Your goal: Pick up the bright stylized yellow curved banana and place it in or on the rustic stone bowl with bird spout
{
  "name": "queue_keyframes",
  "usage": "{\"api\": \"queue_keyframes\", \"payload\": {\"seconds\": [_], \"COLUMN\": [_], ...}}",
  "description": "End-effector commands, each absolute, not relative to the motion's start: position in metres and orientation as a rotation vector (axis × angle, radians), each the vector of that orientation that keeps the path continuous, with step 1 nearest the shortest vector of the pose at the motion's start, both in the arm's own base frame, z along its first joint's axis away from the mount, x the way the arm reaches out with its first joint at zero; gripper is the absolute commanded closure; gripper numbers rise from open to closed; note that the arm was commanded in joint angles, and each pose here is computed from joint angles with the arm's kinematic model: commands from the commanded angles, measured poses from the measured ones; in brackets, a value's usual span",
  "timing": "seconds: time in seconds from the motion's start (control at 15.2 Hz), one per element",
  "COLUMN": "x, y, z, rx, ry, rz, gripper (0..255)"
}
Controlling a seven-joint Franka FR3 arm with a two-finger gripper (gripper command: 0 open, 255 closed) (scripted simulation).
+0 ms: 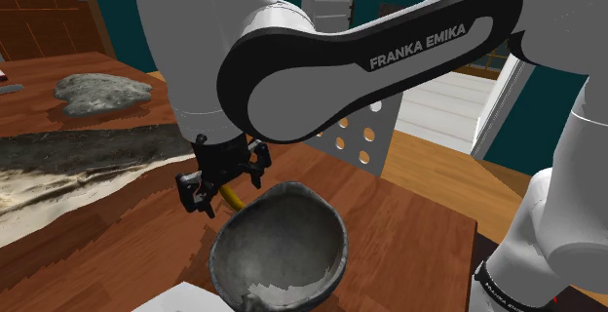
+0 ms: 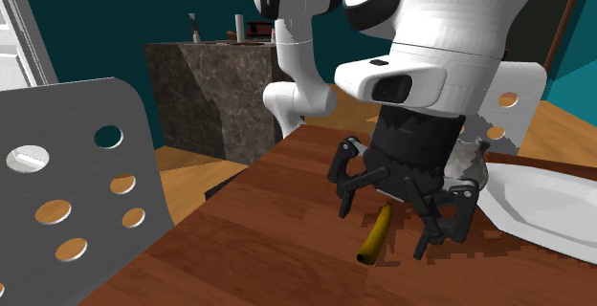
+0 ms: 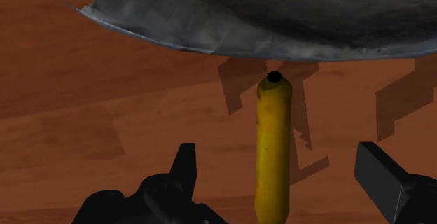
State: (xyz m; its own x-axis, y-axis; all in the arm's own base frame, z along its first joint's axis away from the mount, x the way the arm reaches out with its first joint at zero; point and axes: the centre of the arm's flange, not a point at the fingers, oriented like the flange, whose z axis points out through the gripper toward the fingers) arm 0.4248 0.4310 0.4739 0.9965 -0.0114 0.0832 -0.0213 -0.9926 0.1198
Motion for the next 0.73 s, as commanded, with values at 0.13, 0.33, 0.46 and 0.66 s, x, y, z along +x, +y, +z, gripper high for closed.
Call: {"api": "queue_keyframes", "payload": {"seconds": [0.13,0.33,0.46,0.66], "x": [0.4248,0.4248,0.4248,0.4249], "y": [0.431,0.431,0.431,0.431], "z": [0.4739,0.4739,0.4739,0.4738], "rx": [3.018,3.018,3.018,3.018], "ry": [-0.025,-0.025,-0.025,-0.025], "rz": [0.125,0.125,0.125,0.125], "gripper": [255,255,255,255]}}
